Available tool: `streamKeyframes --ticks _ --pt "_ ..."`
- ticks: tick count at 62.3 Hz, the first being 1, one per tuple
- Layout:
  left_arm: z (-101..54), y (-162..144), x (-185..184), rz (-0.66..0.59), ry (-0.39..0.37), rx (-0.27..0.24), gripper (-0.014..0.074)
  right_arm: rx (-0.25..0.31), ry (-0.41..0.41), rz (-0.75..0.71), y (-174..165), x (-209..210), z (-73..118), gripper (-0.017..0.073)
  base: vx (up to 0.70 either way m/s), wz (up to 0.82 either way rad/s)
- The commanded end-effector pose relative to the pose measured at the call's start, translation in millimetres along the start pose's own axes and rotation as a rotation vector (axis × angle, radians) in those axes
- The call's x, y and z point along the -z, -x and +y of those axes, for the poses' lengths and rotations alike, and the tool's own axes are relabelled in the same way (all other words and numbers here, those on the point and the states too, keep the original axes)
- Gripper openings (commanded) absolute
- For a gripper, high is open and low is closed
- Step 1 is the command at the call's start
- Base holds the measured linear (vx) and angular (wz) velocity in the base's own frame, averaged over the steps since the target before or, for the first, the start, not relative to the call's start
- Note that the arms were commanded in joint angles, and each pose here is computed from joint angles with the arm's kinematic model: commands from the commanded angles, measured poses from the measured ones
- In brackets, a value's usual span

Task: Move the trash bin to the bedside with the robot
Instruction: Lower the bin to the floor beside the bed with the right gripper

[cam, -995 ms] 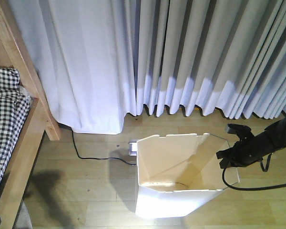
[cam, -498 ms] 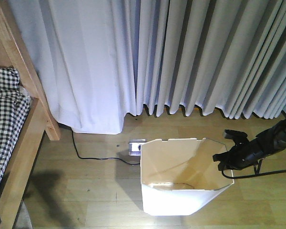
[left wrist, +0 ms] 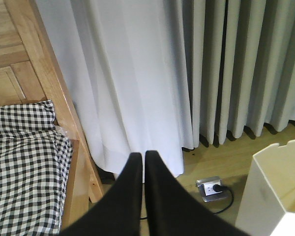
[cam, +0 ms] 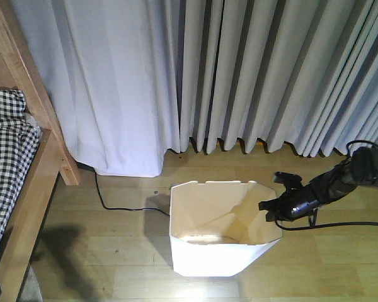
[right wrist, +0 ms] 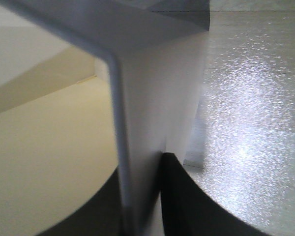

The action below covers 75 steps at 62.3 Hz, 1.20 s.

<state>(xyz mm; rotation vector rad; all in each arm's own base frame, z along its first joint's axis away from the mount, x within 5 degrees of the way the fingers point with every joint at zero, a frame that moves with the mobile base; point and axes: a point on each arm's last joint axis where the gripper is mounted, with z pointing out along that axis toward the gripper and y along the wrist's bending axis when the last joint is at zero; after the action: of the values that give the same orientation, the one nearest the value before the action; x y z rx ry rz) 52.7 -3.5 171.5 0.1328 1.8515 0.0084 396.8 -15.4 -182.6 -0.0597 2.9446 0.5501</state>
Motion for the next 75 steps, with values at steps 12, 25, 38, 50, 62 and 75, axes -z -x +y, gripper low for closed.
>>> streamKeyframes --ticks 12,25,38,50,62,75 --pt "0.1 1 0 -0.072 0.005 0.005 -0.0007 -0.049 0.123 -0.099 46 16 12.2 0.0 0.0 0.0" --pt "0.1 1 0 -0.072 0.005 0.005 -0.0007 0.017 0.108 -0.101 50 7 10.8 0.0 0.0 0.0" --pt "0.1 1 0 -0.072 0.005 0.005 -0.0007 0.017 0.063 -0.109 53 5 6.1 0.0007 0.0 0.0" --pt "0.1 1 0 -0.072 0.005 0.005 -0.0007 0.029 0.036 -0.116 53 4 3.8 0.0017 0.0 0.0" --pt "0.1 1 0 -0.072 0.005 0.005 -0.0007 0.034 0.029 -0.119 53 4 2.8 0.0041 0.0 0.0" --pt "0.1 1 0 -0.072 0.005 0.005 -0.0007 0.013 0.031 -0.113 48 -2 1.2 0.0088 0.0 0.0"
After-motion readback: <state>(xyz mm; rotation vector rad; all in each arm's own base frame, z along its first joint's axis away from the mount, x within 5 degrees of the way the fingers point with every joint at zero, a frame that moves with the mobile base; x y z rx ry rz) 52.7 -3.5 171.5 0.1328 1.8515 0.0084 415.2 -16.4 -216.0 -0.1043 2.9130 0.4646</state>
